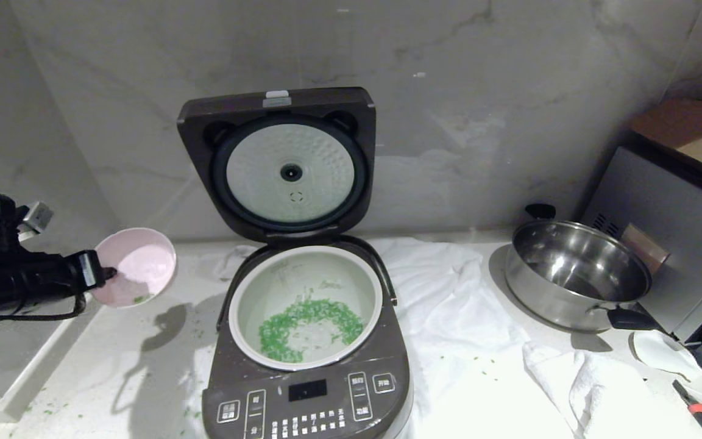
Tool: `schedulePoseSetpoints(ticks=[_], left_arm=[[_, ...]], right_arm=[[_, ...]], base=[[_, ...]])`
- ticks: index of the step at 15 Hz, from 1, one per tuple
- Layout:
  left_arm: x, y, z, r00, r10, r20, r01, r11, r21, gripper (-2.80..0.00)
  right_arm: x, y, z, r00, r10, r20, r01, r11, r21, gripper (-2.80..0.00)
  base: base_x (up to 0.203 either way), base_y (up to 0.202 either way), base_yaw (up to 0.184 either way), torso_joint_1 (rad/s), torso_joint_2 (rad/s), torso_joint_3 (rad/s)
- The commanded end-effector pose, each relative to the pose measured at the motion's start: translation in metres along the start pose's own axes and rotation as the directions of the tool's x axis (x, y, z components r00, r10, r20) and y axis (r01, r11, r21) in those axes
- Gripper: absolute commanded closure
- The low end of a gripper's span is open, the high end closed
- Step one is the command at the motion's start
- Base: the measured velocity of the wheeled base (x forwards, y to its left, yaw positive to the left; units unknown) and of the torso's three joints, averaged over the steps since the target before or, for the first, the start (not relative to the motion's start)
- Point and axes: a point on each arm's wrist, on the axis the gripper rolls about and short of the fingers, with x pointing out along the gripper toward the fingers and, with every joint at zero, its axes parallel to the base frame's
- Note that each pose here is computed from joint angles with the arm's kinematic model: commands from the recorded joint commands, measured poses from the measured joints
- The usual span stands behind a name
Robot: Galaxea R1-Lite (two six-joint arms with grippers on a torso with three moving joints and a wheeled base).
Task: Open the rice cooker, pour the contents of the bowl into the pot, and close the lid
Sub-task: Pour the water from the bowl into the rice cooker, then place the bowl on the table
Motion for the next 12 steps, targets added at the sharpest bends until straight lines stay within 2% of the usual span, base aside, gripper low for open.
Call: schedulePoseSetpoints(ticks=[1, 5, 10, 12], left_arm=[[0.005, 0.025, 0.004, 0.994, 0.072, -0.079, -0.074, 0.997, -0.023, 0.0], [0.01, 0.063, 0.002, 0.962, 0.161, -0.219, -0.177, 0.982, -0.058, 0.0], [-0.01, 0.108, -0.014, 0.925, 0.275, -0.262, -0.293, 0.955, -0.033, 0.0], [-0.007, 0.128, -0.025, 0.889, 0.332, -0.316, -0.353, 0.935, -0.011, 0.0]], right_arm=[[0.0, 0.0, 0.0, 1.0, 0.002, 0.0, -0.002, 1.0, 0.0, 0.0], [0.0, 0.0, 0.0, 1.0, 0.001, 0.0, -0.001, 1.0, 0.0, 0.0], [0.0, 0.0, 0.0, 1.0, 0.0, 0.0, 0.0, 1.0, 0.0, 0.0], [0.0, 0.0, 0.0, 1.0, 0.0, 0.0, 0.0, 1.0, 0.0, 0.0]], base=[[0.0, 0.0, 0.0, 0.0, 0.0, 0.0], [0.0, 0.0, 0.0, 0.0, 0.0, 0.0], [0.0, 0.0, 0.0, 0.0, 0.0, 0.0], [0.0, 0.0, 0.0, 0.0, 0.0, 0.0]])
